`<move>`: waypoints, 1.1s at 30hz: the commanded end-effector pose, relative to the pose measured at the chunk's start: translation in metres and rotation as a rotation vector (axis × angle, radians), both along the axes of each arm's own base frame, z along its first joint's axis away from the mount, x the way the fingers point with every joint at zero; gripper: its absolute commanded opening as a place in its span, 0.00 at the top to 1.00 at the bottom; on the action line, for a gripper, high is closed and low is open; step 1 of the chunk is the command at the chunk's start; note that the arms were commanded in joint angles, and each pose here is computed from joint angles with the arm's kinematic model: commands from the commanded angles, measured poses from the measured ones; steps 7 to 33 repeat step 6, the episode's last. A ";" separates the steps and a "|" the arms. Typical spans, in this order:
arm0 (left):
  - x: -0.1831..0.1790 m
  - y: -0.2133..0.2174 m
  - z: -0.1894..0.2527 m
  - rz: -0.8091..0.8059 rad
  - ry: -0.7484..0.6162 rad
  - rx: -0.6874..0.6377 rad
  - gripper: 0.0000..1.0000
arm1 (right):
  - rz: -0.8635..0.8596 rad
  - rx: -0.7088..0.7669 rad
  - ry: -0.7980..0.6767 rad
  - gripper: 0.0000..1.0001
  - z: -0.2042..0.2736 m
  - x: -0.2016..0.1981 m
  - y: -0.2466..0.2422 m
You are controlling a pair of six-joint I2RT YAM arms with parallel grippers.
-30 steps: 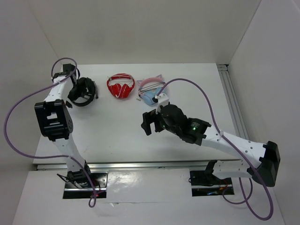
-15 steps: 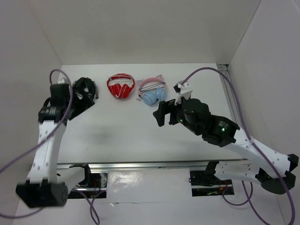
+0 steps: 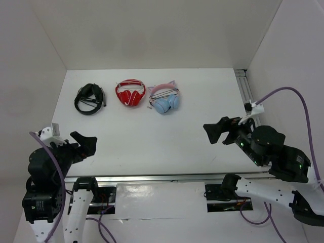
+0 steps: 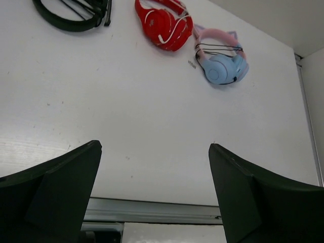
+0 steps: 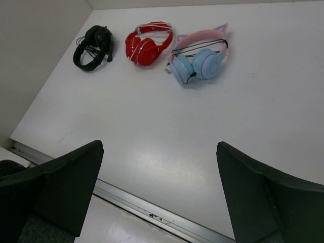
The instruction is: Wrap the headphones
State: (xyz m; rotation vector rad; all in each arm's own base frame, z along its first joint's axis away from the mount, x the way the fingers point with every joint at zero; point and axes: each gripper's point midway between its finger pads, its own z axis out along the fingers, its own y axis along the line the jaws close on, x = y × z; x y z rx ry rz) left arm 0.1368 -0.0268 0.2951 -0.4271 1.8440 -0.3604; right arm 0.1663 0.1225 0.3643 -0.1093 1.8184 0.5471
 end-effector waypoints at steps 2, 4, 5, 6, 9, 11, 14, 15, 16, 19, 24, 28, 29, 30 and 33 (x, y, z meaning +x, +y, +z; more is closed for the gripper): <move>-0.001 0.004 -0.004 -0.003 0.045 0.041 0.00 | -0.035 0.007 0.021 0.00 -0.006 -0.010 -0.023; 0.001 0.005 -0.005 -0.001 0.054 0.045 0.00 | -0.047 -0.009 0.039 0.00 -0.015 -0.012 -0.027; 0.000 0.006 -0.002 0.002 0.046 0.050 0.00 | -0.050 -0.008 0.048 0.00 -0.016 -0.012 -0.028; 0.002 0.006 -0.004 0.002 0.058 0.049 0.00 | -0.050 -0.008 0.048 0.00 -0.016 -0.012 -0.028; 0.002 0.006 -0.004 0.002 0.058 0.049 0.00 | -0.050 -0.008 0.048 0.00 -0.016 -0.012 -0.028; 0.002 0.006 -0.004 0.002 0.058 0.049 0.00 | -0.050 -0.008 0.048 0.00 -0.016 -0.012 -0.028; 0.002 0.006 -0.004 0.002 0.058 0.049 0.00 | -0.050 -0.008 0.048 0.00 -0.016 -0.012 -0.028; 0.002 0.006 -0.004 0.002 0.058 0.049 0.00 | -0.050 -0.008 0.048 0.00 -0.016 -0.012 -0.028; 0.002 0.006 -0.004 0.002 0.058 0.049 0.00 | -0.050 -0.008 0.048 0.00 -0.016 -0.012 -0.028; 0.002 0.006 -0.004 0.002 0.058 0.049 0.00 | -0.050 -0.008 0.048 0.00 -0.016 -0.012 -0.028; 0.002 0.006 -0.004 0.002 0.058 0.049 0.00 | -0.050 -0.008 0.048 0.00 -0.016 -0.012 -0.028; 0.002 0.006 -0.004 0.002 0.058 0.049 0.00 | -0.050 -0.008 0.048 0.00 -0.016 -0.012 -0.028; 0.002 0.006 -0.004 0.002 0.058 0.049 0.00 | -0.050 -0.008 0.048 0.00 -0.016 -0.012 -0.028; 0.002 0.006 -0.004 0.002 0.058 0.049 0.00 | -0.050 -0.008 0.048 0.00 -0.016 -0.012 -0.028; 0.002 0.006 -0.004 0.002 0.058 0.049 0.00 | -0.050 -0.008 0.048 0.00 -0.016 -0.012 -0.028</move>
